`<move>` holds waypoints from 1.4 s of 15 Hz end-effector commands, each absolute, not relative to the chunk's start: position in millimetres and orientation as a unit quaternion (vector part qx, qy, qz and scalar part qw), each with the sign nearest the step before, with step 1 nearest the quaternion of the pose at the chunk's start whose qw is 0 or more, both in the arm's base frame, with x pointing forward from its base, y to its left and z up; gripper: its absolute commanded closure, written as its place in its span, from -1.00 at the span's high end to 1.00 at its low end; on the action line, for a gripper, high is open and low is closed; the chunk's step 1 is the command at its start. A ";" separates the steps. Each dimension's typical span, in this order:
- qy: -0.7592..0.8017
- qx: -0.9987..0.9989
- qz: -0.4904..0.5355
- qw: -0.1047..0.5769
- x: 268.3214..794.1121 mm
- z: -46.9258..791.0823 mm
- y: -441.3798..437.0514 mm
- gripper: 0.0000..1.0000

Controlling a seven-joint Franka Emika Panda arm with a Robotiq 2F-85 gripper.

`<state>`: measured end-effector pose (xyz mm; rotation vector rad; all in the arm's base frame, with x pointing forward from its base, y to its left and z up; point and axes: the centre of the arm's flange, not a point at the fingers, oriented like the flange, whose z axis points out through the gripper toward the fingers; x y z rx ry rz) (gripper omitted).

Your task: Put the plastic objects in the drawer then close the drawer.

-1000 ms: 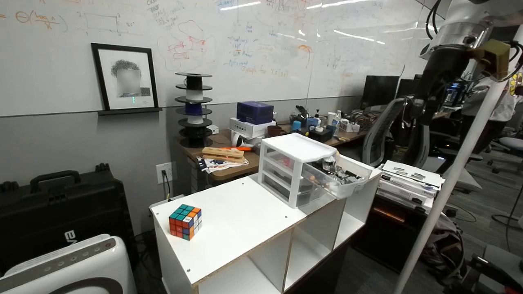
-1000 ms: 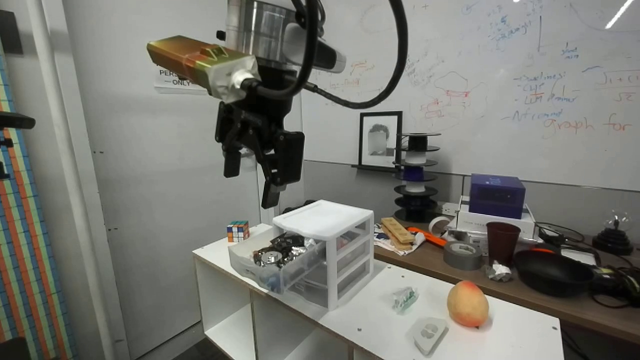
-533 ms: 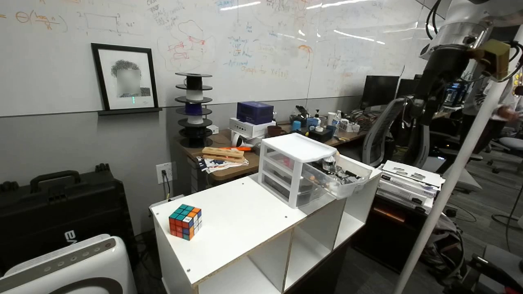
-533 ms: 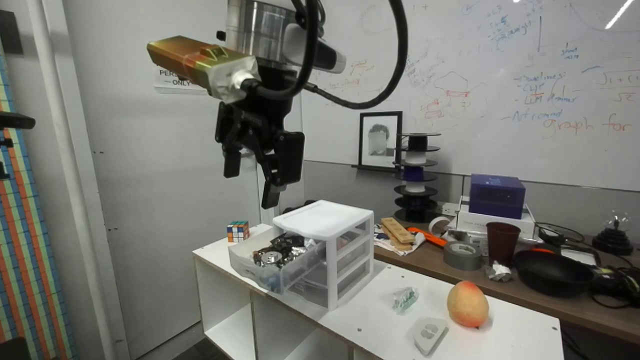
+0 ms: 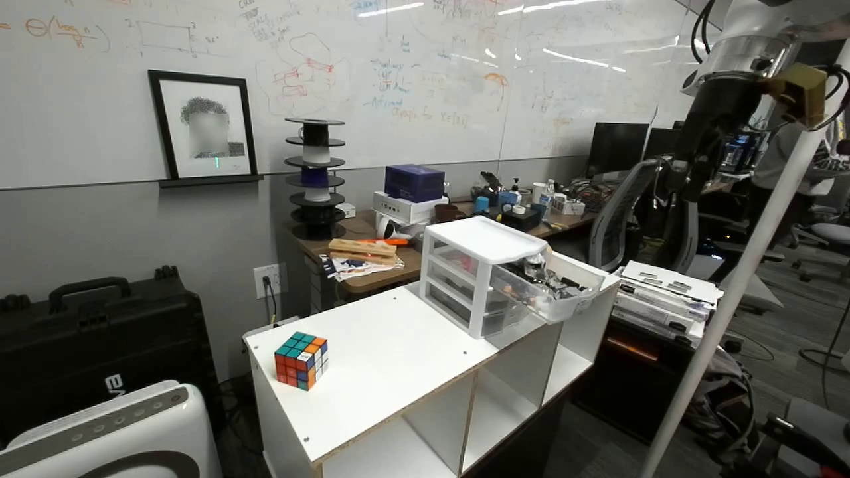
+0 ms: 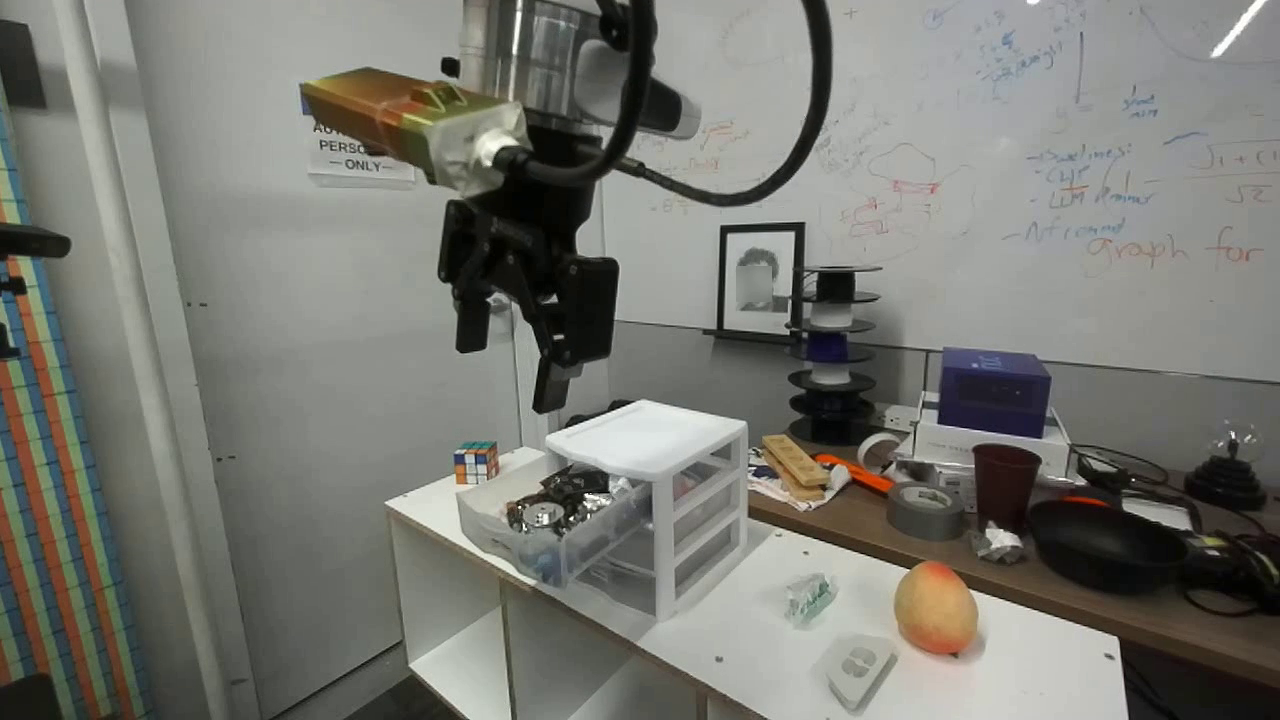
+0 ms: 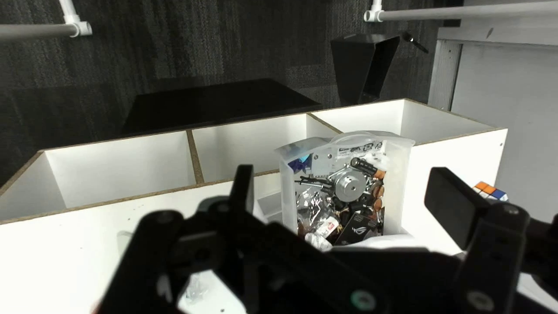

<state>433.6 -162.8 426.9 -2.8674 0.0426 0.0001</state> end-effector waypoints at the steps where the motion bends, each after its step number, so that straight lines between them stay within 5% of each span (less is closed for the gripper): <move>1: 0.007 -0.993 0.012 0.116 466.3 453.3 -188.1 1.00; 14: -0.024 -0.999 0.011 0.044 676.1 389.4 -252.2 1.00; 21: -0.015 -1.000 0.010 0.024 728.0 300.6 -289.5 1.00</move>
